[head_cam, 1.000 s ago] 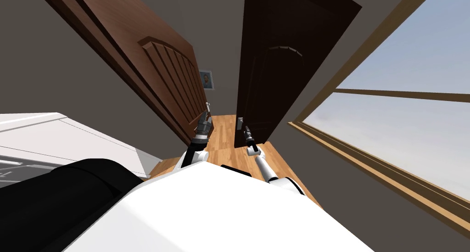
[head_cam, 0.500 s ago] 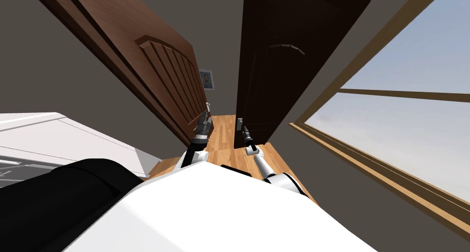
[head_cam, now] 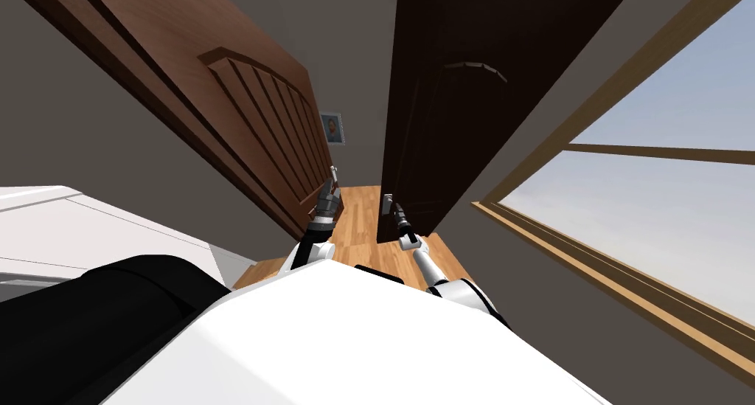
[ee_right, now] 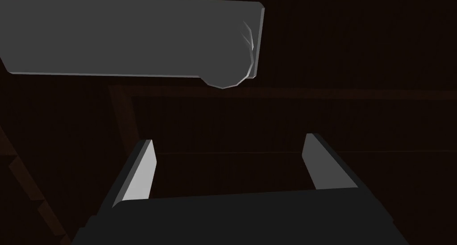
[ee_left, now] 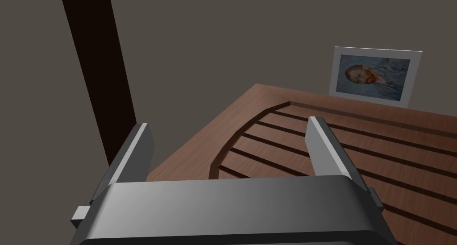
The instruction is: Push the door open
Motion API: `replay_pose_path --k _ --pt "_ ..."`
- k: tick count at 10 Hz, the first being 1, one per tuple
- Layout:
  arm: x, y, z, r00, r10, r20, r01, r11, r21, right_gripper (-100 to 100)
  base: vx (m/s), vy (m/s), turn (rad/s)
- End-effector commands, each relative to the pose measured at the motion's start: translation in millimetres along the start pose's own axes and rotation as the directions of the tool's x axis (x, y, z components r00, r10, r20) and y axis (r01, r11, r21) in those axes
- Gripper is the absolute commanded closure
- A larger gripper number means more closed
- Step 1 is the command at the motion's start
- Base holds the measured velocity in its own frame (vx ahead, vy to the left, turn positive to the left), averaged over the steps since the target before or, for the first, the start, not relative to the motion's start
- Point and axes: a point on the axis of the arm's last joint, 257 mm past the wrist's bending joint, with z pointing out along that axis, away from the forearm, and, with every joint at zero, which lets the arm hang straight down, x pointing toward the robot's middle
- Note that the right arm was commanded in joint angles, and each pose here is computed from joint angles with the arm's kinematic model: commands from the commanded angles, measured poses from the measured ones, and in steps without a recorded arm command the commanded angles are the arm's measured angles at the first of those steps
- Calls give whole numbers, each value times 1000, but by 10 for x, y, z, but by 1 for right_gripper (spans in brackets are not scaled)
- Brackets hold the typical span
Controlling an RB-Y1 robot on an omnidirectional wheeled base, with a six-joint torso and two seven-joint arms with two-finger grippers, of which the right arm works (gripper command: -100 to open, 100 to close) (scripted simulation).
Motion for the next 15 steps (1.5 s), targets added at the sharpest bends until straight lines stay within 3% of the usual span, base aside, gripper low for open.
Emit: replay_pose_path --k 1,5,6,7,12,15 --pt "-29 -3 -1 1000 -2 4 2 1000 1 -100 179 74 19" --pt "222 33 35 999 41 -9 -41 999 -8 -100 177 70 20" --pt "172 13 21 999 32 -6 -32 999 -6 -100 65 41 2" --pt "172 13 21 999 32 -6 -32 999 -6 100 -5 -6 -4" --pt "172 13 21 999 32 -6 -32 999 -6 100 -5 -5 6" --pt "-36 43 27 1000 20 24 -19 1000 -11 100 113 105 -29"
